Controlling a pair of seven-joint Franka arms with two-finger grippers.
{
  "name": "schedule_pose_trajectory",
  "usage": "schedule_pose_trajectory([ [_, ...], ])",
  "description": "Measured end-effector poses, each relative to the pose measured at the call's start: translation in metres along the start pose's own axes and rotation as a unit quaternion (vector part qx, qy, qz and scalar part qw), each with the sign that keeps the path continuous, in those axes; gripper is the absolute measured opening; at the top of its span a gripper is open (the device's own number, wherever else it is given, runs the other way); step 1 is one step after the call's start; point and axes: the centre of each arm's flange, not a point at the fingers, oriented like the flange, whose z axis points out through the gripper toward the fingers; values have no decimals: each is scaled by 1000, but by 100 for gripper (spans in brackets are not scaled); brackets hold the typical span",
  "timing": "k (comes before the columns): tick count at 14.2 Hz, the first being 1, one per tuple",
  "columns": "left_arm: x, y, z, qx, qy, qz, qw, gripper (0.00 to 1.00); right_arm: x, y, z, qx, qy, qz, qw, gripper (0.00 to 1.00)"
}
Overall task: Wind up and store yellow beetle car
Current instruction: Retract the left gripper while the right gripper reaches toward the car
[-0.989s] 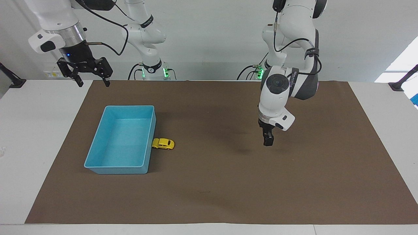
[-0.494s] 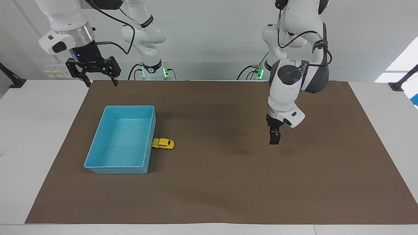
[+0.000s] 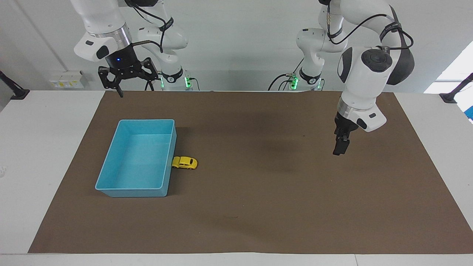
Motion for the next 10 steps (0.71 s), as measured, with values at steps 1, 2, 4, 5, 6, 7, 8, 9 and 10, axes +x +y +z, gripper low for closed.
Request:
schedule_pose_trajectory([
  [1,4,0,-3,-3,1,21,1000,100,1,0,2,-1,3,-37,999,100],
  [2,10,-1,-7,-6,2,40,999,100,3,-2,5,-1,3,-75,997,100],
  [4,29,-7,-15,-10,5,81,997,100,9,-12,16,0,1,-141,990,100],
  [5,40,-12,-20,-11,7,107,994,100,14,-20,23,2,0,-176,984,100],
  [6,48,-17,-24,-11,8,131,991,100,17,-26,29,2,-1,-206,979,100],
  [7,53,-19,-28,-12,9,157,987,100,21,-31,37,5,-3,-236,972,100],
  [8,54,-21,-30,-13,10,185,983,100,24,-33,46,9,-8,-266,964,100],
  [9,54,-21,-32,-13,11,213,977,100,29,-34,56,12,-10,-293,956,100],
  [10,55,-21,-32,-13,11,241,970,100,35,-33,66,16,-11,-319,948,100],
])
